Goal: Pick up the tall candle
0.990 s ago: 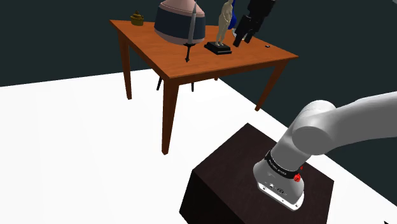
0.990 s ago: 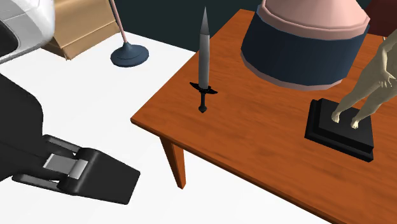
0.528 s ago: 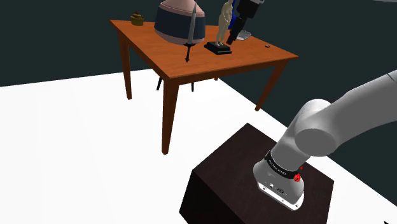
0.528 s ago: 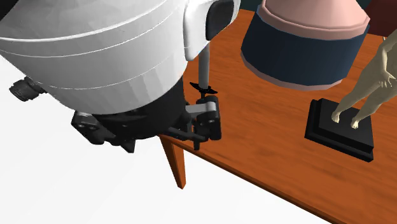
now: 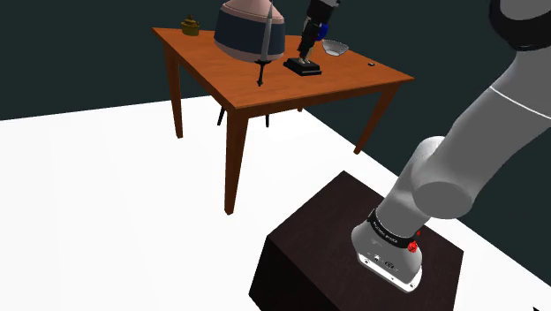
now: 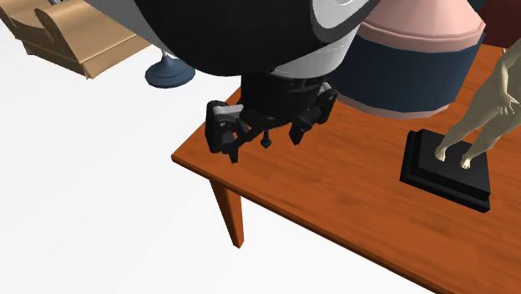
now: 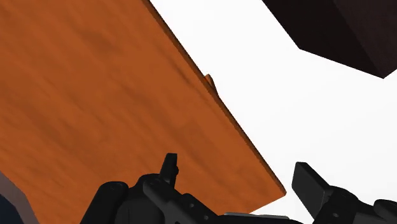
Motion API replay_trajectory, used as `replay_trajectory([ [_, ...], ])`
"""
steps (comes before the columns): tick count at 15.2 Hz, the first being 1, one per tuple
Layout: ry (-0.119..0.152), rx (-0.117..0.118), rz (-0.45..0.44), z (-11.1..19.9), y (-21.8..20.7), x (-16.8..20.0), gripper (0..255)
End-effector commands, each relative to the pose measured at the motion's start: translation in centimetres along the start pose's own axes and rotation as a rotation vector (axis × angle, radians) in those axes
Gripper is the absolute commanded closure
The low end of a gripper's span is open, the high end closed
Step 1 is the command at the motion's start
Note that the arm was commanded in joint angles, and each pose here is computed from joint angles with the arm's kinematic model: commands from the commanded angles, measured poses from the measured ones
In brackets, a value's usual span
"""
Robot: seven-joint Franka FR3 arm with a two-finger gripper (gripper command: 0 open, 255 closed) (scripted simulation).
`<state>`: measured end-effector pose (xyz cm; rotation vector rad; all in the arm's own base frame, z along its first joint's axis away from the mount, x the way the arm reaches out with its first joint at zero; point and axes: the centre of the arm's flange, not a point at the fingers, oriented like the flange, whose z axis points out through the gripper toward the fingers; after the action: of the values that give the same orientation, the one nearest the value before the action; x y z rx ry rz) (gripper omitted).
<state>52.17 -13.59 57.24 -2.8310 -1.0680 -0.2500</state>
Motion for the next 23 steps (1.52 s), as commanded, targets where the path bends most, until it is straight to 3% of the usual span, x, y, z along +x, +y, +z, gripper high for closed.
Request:
replay_trajectory([
  [1, 0.003, 0.027, -0.093, 0.9, 2.3, 1.9, 0],
  [9, 0.014, 0.138, -0.43, 4.9, 9.3, 10.4, 0],
  [19, 0.014, 0.143, -0.445, 9.1, 9.7, 10.1, 0],
  [20, 0.014, 0.143, -0.445, 9.1, 9.6, 10.1, 255],
  [23, 0.014, 0.143, -0.445, 9.0, 9.6, 10.1, 255],
])
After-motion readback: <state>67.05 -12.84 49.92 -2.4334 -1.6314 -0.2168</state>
